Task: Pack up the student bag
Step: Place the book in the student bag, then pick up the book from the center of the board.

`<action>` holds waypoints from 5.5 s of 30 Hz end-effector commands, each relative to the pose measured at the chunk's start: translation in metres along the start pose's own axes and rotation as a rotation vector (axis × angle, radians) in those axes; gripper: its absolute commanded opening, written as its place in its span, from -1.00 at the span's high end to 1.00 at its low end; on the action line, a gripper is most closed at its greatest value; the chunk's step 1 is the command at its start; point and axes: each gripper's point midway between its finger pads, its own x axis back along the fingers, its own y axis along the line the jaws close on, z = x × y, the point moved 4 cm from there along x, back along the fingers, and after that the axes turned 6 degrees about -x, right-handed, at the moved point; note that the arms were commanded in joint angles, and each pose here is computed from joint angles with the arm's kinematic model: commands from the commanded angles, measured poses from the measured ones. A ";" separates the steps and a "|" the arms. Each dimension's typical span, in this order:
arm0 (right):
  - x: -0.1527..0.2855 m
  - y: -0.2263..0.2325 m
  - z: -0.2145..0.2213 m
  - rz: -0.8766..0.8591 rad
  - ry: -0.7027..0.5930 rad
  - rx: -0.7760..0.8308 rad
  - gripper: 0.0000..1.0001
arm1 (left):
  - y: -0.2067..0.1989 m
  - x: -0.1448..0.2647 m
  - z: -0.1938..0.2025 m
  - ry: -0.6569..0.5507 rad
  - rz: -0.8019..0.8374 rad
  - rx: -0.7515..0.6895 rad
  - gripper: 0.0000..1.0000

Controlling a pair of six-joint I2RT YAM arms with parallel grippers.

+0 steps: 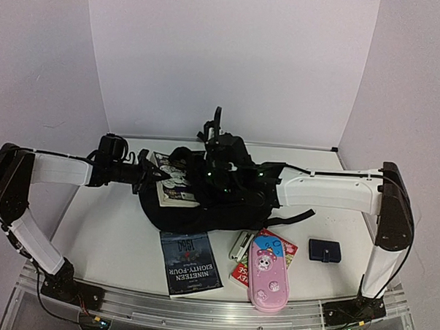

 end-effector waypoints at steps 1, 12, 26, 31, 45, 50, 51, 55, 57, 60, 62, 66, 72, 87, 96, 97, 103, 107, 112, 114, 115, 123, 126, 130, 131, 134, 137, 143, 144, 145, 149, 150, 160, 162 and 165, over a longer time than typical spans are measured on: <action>0.008 0.026 -0.024 -0.100 -0.091 -0.065 1.00 | -0.025 -0.018 -0.004 -0.005 0.083 -0.067 1.00; 0.003 0.030 -0.023 -0.122 -0.091 -0.076 1.00 | -0.058 -0.065 -0.001 0.057 0.181 -0.099 1.00; 0.018 0.021 -0.029 -0.101 -0.113 -0.058 1.00 | -0.070 -0.106 0.004 0.207 0.427 -0.222 1.00; 0.018 0.015 -0.023 -0.081 -0.099 -0.019 1.00 | -0.052 -0.126 0.005 0.253 0.398 -0.247 0.96; 0.017 -0.020 -0.014 0.115 -0.124 -0.001 1.00 | -0.035 -0.123 -0.002 0.181 0.127 -0.376 -0.25; 0.006 -0.048 -0.005 0.215 -0.113 -0.024 1.00 | -0.044 -0.081 0.003 0.080 -0.003 -0.446 -0.50; 0.003 -0.054 -0.004 0.229 -0.109 -0.029 1.00 | -0.045 -0.072 0.005 0.062 -0.031 -0.453 -0.54; -0.005 -0.075 -0.002 0.275 -0.101 -0.046 1.00 | -0.035 -0.039 0.018 0.033 -0.162 -0.459 -0.66; -0.009 -0.084 -0.004 0.291 -0.096 -0.054 1.00 | -0.029 -0.026 0.024 0.031 -0.226 -0.454 -0.67; -0.016 -0.093 -0.004 0.293 -0.075 -0.043 1.00 | -0.023 -0.007 0.035 0.030 -0.282 -0.436 -0.68; -0.021 -0.092 -0.003 0.267 -0.046 -0.019 1.00 | -0.020 0.003 0.043 0.033 -0.297 -0.408 -0.68; -0.020 -0.079 0.000 0.178 0.020 0.013 0.79 | -0.011 0.018 0.060 0.027 -0.307 -0.326 -0.64; 0.009 -0.054 0.021 -0.026 0.185 0.024 -0.44 | 0.020 0.035 0.096 0.044 -0.319 -0.165 -0.61; 0.064 -0.070 0.159 -0.111 0.573 -0.246 -0.34 | 0.063 0.023 0.155 0.182 -0.261 0.060 -0.51; 0.057 -0.097 0.198 -0.012 0.645 -0.283 -0.25 | 0.075 0.003 0.166 0.243 -0.280 0.074 -0.30; 0.056 -0.099 0.202 -0.005 0.654 -0.285 -0.25 | 0.076 0.002 0.167 0.249 -0.278 0.076 -0.28; 0.049 -0.102 0.213 0.007 0.677 -0.287 -0.24 | 0.079 -0.011 0.172 0.294 -0.280 0.081 -0.22; 0.046 -0.098 0.220 -0.017 0.706 -0.298 -0.22 | 0.080 -0.017 0.175 0.319 -0.267 0.089 -0.18; 0.043 -0.092 0.232 -0.071 0.755 -0.354 -0.18 | 0.074 -0.022 0.177 0.332 -0.217 0.083 -0.04; 0.042 -0.089 0.234 -0.088 0.766 -0.371 -0.17 | 0.067 -0.021 0.175 0.321 -0.199 0.063 0.02; 0.041 -0.088 0.235 -0.098 0.768 -0.379 -0.16 | 0.064 -0.021 0.174 0.314 -0.190 0.053 0.05; 0.038 -0.083 0.235 -0.119 0.770 -0.402 -0.13 | 0.054 -0.009 0.167 0.268 -0.239 0.018 0.63; 0.040 -0.082 0.229 -0.119 0.749 -0.400 -0.13 | 0.055 0.007 0.167 0.244 -0.317 0.019 0.92; 0.046 -0.077 0.207 -0.133 0.677 -0.382 -0.21 | 0.041 0.030 0.160 0.174 -0.360 -0.020 1.00; 0.048 -0.074 0.199 -0.140 0.652 -0.374 -0.26 | 0.036 0.035 0.157 0.161 -0.367 -0.033 1.00; 0.057 -0.066 0.172 -0.167 0.575 -0.339 -0.43 | 0.014 0.055 0.149 0.124 -0.384 -0.093 1.00; 0.066 -0.055 0.142 -0.211 0.507 -0.306 -0.58 | -0.016 0.077 0.139 0.084 -0.372 -0.178 1.00; 0.080 -0.038 0.085 -0.344 0.426 -0.263 -0.77 | -0.085 0.118 0.122 0.007 -0.251 -0.383 1.00; 0.082 -0.033 0.077 -0.377 0.419 -0.246 -0.80 | -0.098 0.124 0.120 -0.006 -0.212 -0.423 0.99; 0.085 -0.027 0.070 -0.409 0.411 -0.230 -0.83 | -0.111 0.128 0.120 -0.017 -0.166 -0.462 0.99; 0.096 -0.002 0.047 -0.530 0.390 -0.174 -0.89 | -0.155 0.143 0.118 -0.056 -0.011 -0.592 0.99; 0.098 0.003 0.043 -0.553 0.386 -0.165 -0.89 | -0.164 0.145 0.117 -0.061 0.018 -0.617 1.00; 0.112 0.032 0.033 -0.766 0.399 -0.157 -0.68 | -0.213 0.151 0.117 -0.080 0.253 -0.746 1.00; 0.116 0.039 0.030 -0.828 0.393 -0.175 -0.47 | -0.214 0.147 0.116 -0.075 0.268 -0.746 0.99; 0.123 0.047 0.022 -0.900 0.368 -0.196 0.03 | -0.214 0.143 0.115 -0.074 0.284 -0.741 1.00</action>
